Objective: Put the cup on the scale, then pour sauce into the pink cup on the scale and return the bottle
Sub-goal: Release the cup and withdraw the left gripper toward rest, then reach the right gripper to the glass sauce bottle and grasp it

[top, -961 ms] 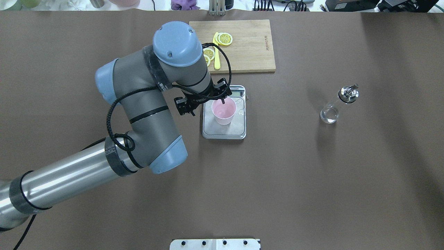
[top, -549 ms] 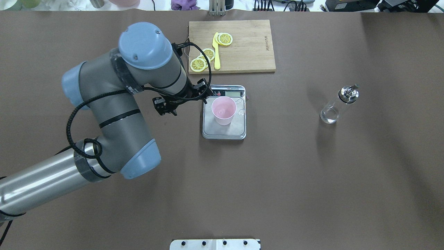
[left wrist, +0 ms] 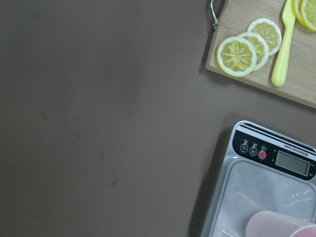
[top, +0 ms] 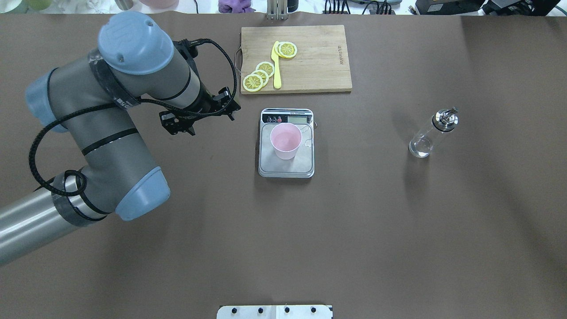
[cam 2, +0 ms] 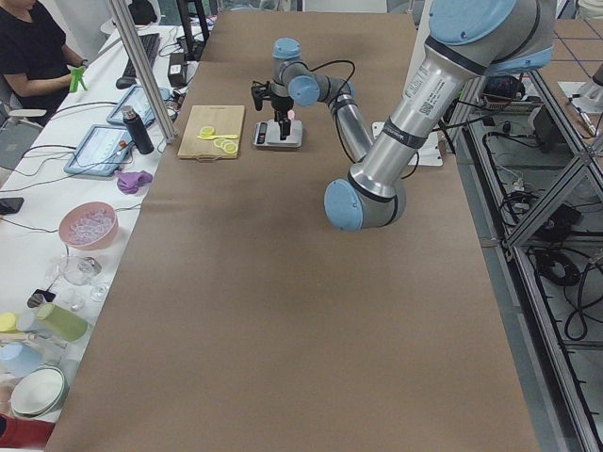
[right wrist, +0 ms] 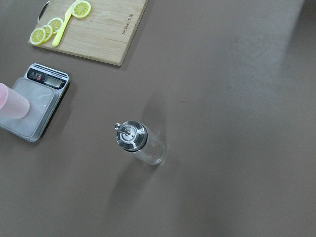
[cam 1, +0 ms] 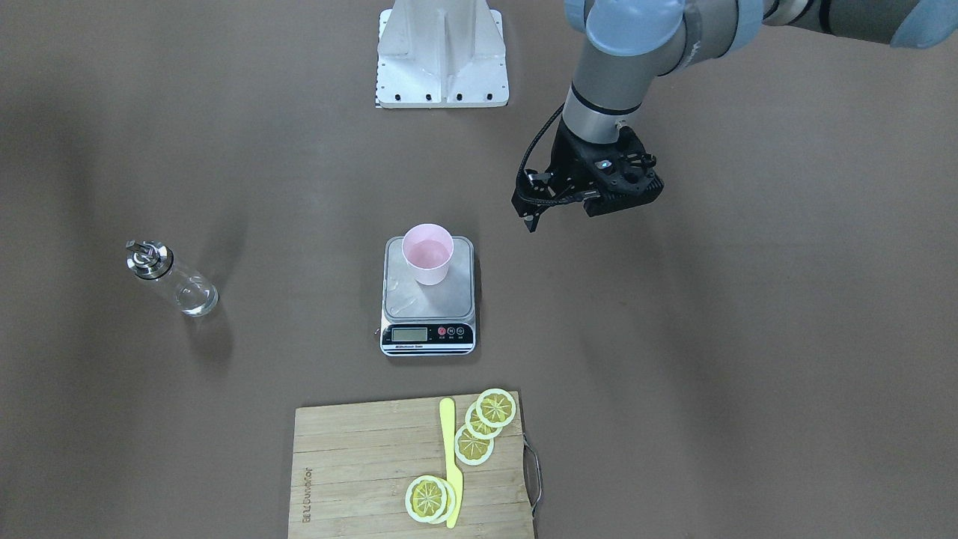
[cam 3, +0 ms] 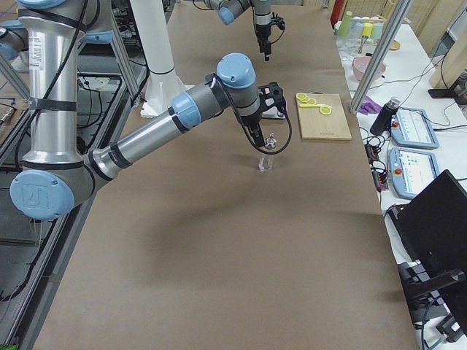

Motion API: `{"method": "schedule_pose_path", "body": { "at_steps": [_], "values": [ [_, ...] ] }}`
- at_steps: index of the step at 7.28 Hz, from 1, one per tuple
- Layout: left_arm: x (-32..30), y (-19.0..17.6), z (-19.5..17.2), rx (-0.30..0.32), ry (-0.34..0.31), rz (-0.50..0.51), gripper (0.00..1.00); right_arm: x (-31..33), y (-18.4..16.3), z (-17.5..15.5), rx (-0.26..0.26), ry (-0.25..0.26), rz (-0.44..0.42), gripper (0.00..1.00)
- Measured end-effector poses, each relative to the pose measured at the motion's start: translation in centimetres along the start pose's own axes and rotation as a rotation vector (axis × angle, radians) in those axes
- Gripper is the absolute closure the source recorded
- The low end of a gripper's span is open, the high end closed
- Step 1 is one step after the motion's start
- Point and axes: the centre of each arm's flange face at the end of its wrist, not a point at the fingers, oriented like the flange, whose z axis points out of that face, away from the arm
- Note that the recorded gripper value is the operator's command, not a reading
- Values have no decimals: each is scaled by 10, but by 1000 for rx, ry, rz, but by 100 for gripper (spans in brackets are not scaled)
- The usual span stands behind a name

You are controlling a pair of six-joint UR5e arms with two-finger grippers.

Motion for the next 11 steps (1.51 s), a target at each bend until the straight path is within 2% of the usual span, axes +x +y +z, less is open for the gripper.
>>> {"method": "schedule_pose_path", "body": {
  "at_steps": [1, 2, 3, 4, 6, 7, 11],
  "values": [
    [-28, -3, -16, 6, -36, 65, 1, -3, 1, 10, 10, 41, -11, 7],
    [-58, -10, -29, 18, -59, 118, 1, -10, 3, 25, 18, 48, -11, 1],
    [-88, -16, -34, 25, -82, 165, 1, -21, 8, 41, 32, 38, -11, 0],
    [-112, -20, -34, 25, -106, 192, 1, -28, 15, 57, 61, 50, 16, 0],
    [-148, -31, -29, 24, -154, 211, 1, -39, 41, 92, 122, 104, 51, 0],
    [-169, -38, -24, 18, -184, 240, 1, -45, 50, 104, 138, 114, 52, 0],
    [-202, -54, -18, 12, -229, 248, 1, -77, 69, 156, 139, 176, -25, 0]
  ]
}}
